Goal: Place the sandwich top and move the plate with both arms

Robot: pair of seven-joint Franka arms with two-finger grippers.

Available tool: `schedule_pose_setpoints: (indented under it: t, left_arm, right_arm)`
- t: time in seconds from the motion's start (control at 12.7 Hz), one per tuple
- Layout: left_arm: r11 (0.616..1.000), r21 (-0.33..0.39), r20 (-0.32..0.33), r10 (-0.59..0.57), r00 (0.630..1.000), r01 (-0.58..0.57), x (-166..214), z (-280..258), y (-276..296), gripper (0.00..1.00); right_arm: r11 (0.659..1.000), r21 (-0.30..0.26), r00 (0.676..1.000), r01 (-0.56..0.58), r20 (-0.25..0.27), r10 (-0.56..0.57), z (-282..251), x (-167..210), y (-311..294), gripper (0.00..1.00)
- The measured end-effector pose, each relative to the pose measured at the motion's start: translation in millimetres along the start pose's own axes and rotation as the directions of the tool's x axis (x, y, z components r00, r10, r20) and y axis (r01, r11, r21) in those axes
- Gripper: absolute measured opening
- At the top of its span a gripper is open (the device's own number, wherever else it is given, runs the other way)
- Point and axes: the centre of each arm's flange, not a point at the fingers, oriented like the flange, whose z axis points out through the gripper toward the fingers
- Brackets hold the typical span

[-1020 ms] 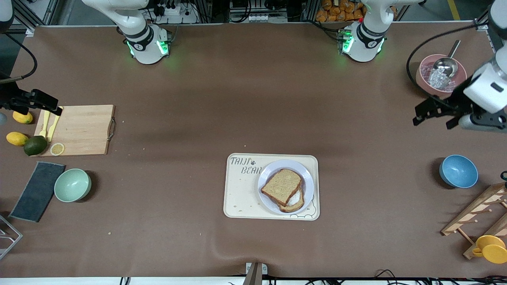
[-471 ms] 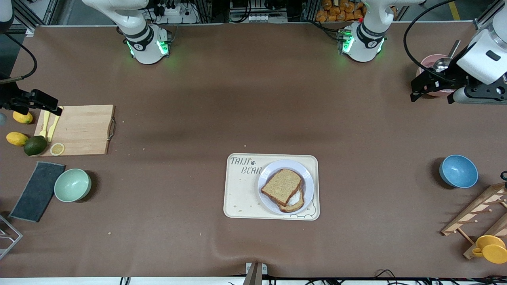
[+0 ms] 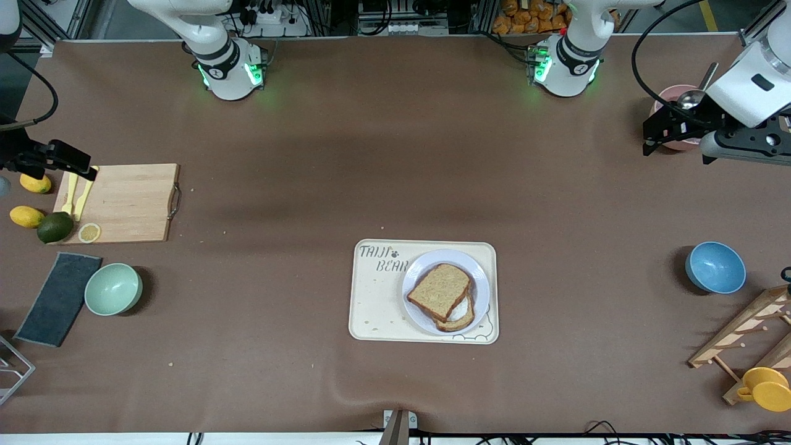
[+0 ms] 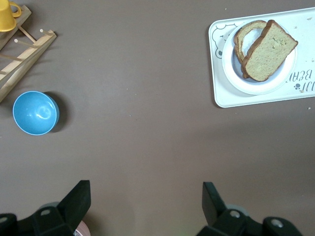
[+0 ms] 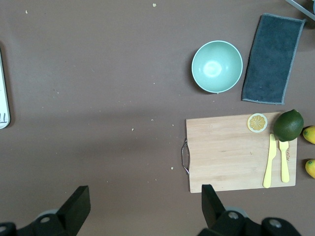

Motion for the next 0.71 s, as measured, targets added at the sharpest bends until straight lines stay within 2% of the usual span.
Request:
schedule_pose_setpoints:
  t: [0.71]
  left_arm:
    - [1.0, 0.0, 0.013, -0.03, 0.999, 0.03, -2.6, -3.1, -8.7, 1.0]
  right_arm:
    - [1.0, 0.0, 1.0, 0.0, 0.001, 0.0, 0.5, 0.1, 0.1, 1.0]
